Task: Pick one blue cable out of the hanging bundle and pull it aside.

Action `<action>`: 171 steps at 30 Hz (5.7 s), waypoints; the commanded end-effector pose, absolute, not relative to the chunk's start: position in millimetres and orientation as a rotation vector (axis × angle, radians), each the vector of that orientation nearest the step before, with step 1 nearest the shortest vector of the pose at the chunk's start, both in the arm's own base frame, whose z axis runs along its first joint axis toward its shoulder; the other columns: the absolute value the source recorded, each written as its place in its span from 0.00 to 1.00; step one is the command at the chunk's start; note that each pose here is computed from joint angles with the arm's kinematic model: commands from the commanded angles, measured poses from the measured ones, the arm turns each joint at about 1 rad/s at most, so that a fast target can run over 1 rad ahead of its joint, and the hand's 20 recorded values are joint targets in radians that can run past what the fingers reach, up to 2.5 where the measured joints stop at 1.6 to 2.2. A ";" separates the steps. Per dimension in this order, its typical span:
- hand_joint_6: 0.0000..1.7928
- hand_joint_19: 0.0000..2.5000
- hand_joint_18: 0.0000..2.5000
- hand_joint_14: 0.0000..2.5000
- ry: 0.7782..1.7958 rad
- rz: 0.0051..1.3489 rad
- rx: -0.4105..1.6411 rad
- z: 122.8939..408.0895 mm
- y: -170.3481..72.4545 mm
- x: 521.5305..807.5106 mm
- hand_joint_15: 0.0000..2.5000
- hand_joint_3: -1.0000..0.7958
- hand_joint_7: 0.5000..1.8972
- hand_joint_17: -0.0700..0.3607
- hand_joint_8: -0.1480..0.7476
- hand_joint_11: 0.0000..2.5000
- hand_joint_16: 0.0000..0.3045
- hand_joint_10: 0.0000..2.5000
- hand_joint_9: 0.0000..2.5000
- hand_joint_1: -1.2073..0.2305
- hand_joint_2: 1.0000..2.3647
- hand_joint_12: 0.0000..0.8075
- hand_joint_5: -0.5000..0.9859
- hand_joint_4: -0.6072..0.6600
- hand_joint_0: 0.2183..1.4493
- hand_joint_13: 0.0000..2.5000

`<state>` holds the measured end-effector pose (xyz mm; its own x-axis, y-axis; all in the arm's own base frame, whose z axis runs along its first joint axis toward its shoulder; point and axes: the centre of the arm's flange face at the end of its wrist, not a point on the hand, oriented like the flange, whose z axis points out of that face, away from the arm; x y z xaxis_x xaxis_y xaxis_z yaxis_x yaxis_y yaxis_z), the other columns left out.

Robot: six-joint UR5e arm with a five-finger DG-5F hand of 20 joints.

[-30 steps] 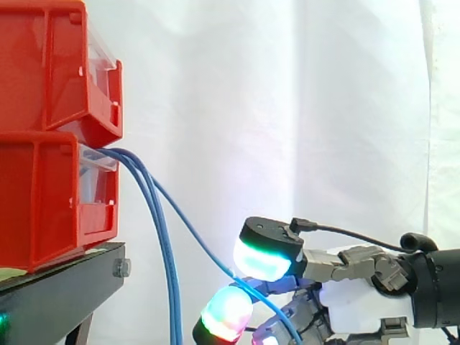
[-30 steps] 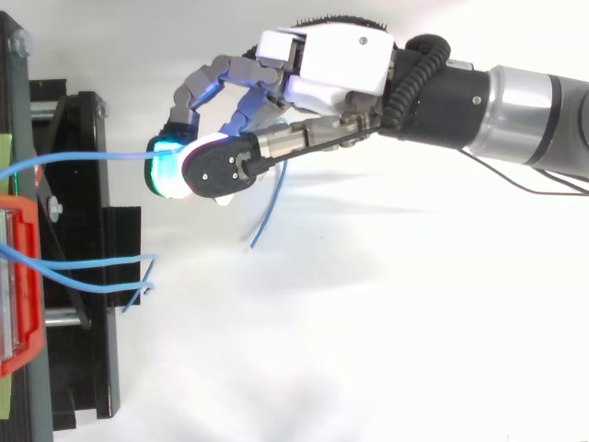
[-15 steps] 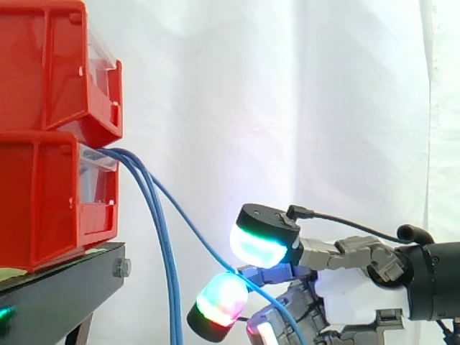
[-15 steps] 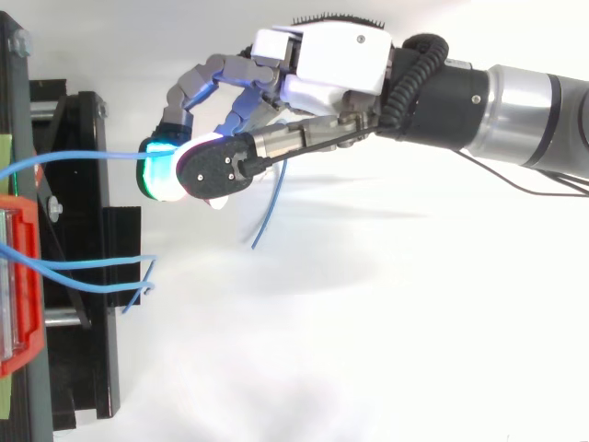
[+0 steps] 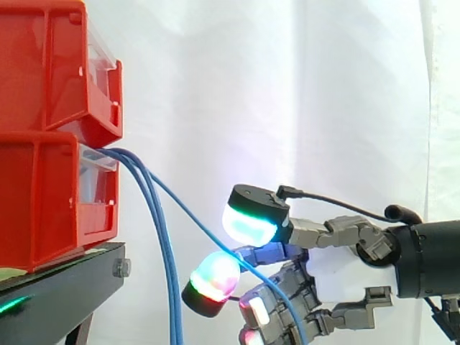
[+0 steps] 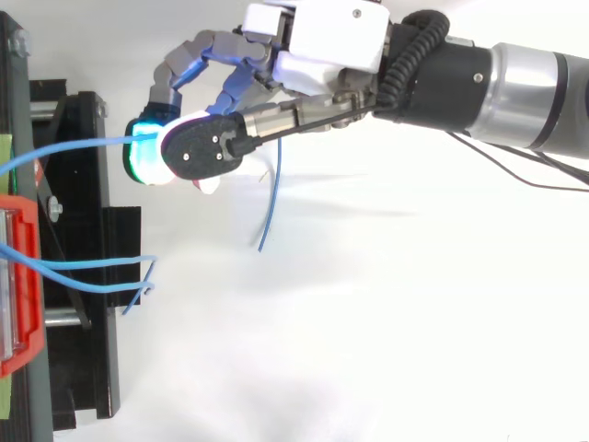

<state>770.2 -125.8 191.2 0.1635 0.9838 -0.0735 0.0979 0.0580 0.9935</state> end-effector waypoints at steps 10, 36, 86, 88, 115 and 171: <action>0.48 0.23 0.31 0.01 1.168 0.975 1.294 173.2 -135.6 761.6 0.27 0.28 0.19 0.43 0.45 0.33 0.17 0.01 0.42 0.46 0.00 0.38 0.24 0.53 0.24 0.38; 0.48 0.23 0.30 0.01 1.154 0.972 1.310 175.0 -151.2 758.7 0.27 0.30 0.20 0.43 0.45 0.33 0.17 0.01 0.42 0.47 0.00 0.38 0.24 0.52 0.24 0.38; 0.53 0.20 0.35 0.01 1.188 1.008 1.326 188.5 -126.7 765.5 0.30 0.55 0.27 0.47 0.47 0.35 0.19 0.01 0.49 0.32 0.01 0.40 0.28 0.43 0.31 0.46; 0.53 0.19 0.36 0.01 1.187 1.005 1.330 189.4 -129.0 765.2 0.29 0.55 0.27 0.47 0.48 0.35 0.19 0.01 0.49 0.32 0.01 0.40 0.28 0.43 0.32 0.46; 0.51 0.22 0.31 0.01 1.297 0.938 1.379 206.6 -122.0 748.0 0.31 0.31 0.26 0.42 0.44 0.35 0.16 0.01 0.48 0.44 0.00 0.36 0.27 0.49 0.25 0.43; 0.49 0.19 0.42 0.01 1.221 0.917 1.396 236.0 -181.2 730.1 0.35 0.52 0.42 0.47 0.44 0.32 0.19 0.01 0.59 0.29 0.29 0.46 0.34 0.31 0.24 0.49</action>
